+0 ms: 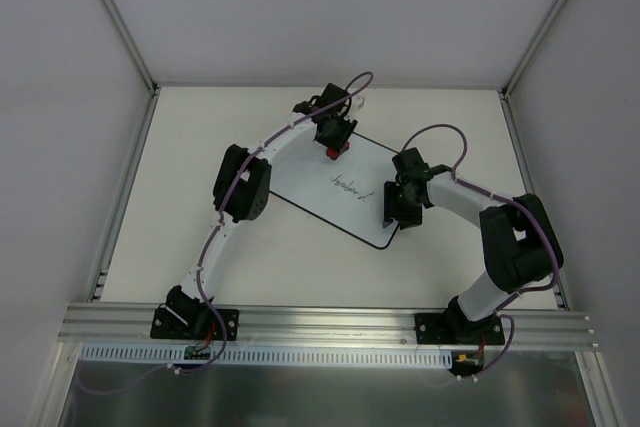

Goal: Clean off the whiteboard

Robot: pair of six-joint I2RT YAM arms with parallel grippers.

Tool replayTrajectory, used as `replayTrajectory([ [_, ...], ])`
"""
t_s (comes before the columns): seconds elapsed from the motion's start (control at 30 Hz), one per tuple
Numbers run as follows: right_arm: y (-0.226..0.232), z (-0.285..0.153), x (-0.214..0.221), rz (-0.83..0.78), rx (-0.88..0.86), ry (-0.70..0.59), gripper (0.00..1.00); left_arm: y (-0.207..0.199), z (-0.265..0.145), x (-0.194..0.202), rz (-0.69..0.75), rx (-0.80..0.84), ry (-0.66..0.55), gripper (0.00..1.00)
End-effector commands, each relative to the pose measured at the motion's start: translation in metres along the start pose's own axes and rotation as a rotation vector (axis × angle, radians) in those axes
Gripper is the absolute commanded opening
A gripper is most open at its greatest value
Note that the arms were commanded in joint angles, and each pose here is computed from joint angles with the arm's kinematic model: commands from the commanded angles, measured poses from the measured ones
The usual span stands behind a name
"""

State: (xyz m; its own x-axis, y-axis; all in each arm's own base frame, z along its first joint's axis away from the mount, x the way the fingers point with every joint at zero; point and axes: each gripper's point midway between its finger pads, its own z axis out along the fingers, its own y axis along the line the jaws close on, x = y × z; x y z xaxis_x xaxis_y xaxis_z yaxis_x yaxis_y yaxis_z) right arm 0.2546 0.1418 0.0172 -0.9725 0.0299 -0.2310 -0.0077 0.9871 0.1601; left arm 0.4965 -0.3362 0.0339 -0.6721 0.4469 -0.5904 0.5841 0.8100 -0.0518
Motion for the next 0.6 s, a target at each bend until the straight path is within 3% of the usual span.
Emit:
replayTrajectory([
  [0.0,-0.001,-0.008,0.015,-0.015,-0.003,0.038,0.52,0.006,0.005,0.019,-0.014,-0.007,0.06,0.39],
  [0.1,0.0,-0.009,0.012,-0.024,-0.004,0.027,0.52,0.011,0.005,0.018,-0.037,-0.03,0.058,0.42],
  [0.27,0.001,-0.017,0.004,-0.045,-0.009,-0.016,0.52,0.032,0.006,0.028,-0.154,-0.093,0.079,0.28],
  [0.4,0.001,-0.02,0.005,-0.045,-0.016,-0.025,0.52,0.066,0.0,0.038,-0.289,-0.142,0.094,0.27],
  [0.57,-0.002,-0.02,0.008,-0.044,-0.009,-0.025,0.52,0.085,-0.006,0.04,-0.302,-0.17,0.097,0.27],
])
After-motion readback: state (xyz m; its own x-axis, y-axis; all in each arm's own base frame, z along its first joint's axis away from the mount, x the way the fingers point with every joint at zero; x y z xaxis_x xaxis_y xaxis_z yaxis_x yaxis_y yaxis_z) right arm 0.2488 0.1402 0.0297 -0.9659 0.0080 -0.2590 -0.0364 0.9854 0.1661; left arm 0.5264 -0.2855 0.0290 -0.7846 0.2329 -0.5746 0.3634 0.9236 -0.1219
